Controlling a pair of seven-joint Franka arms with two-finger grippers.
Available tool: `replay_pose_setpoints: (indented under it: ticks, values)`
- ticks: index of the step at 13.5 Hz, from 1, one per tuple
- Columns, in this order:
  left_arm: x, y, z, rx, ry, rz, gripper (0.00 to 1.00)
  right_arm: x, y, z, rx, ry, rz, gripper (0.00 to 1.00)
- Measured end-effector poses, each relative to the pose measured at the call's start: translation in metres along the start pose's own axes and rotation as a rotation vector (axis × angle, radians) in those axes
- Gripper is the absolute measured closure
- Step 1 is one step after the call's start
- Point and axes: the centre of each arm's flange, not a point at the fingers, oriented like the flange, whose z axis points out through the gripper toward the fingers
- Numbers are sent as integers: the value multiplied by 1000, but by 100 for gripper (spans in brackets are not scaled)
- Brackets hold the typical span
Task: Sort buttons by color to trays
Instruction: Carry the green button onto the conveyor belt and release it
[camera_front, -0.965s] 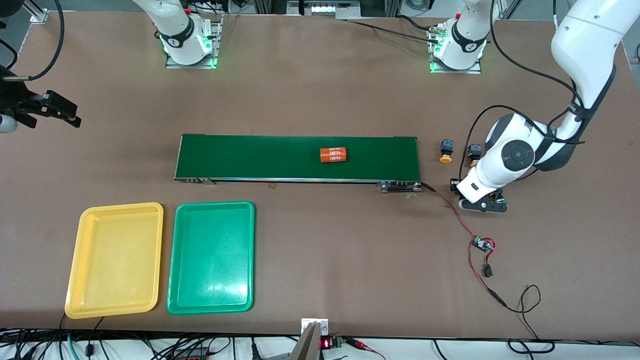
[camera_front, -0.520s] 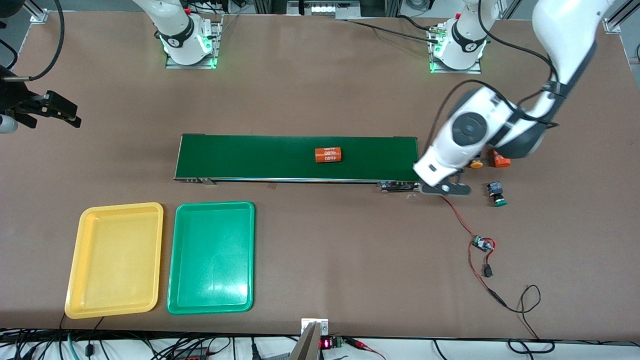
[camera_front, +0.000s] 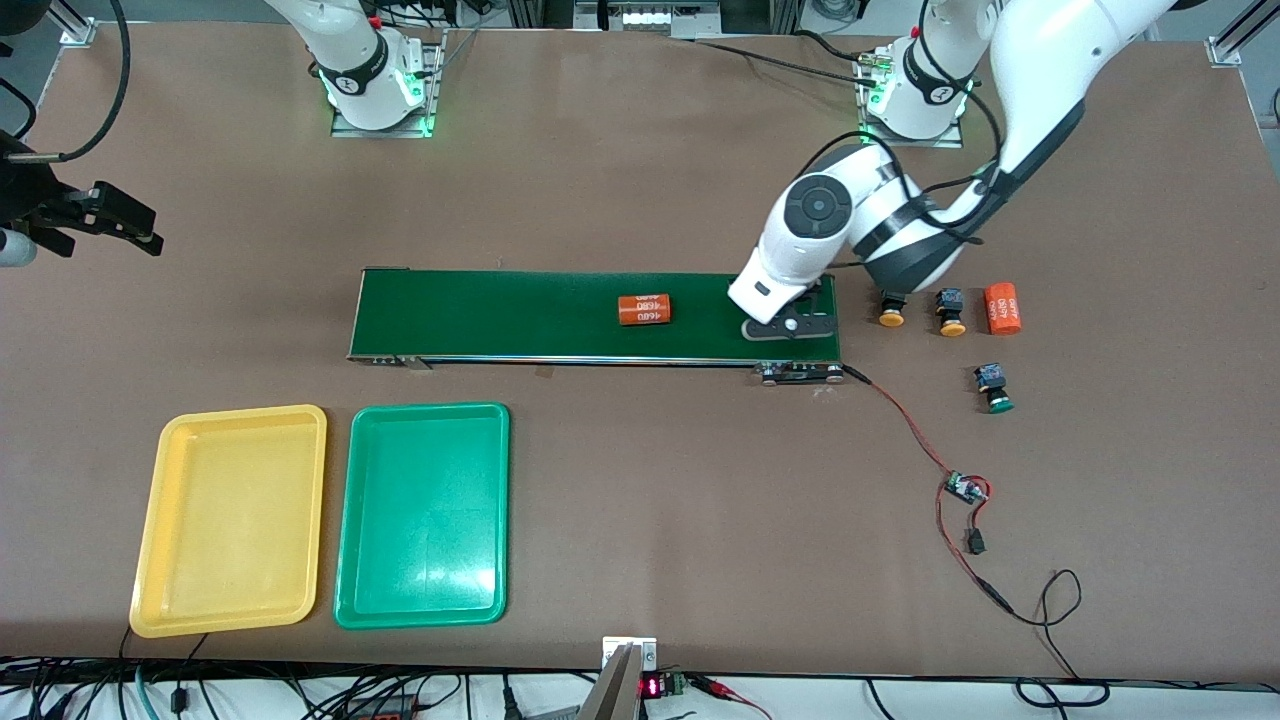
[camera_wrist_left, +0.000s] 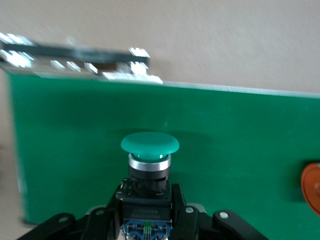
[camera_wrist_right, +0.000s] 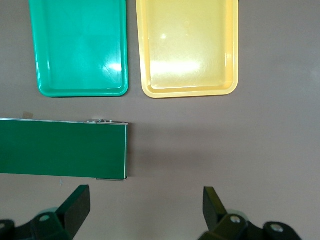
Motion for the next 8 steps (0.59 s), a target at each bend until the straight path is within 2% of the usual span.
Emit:
replay_pose_setpoints:
  ticks: [2, 5, 6, 8]
  values:
    - [-7, 5, 16, -26, -8, -23, 59, 0, -1, 0, 0, 1, -1, 0]
    - [-3, 5, 24, -21, 14, -15, 59, 0, -3, 0, 0, 2, -5, 0]
    - [-3, 5, 24, -14, 28, -5, 54, 0, -3, -1, 0, 3, -5, 0]
    - [0, 3, 22, -8, 42, -3, 34, 0, -3, -1, 0, 4, -5, 0]
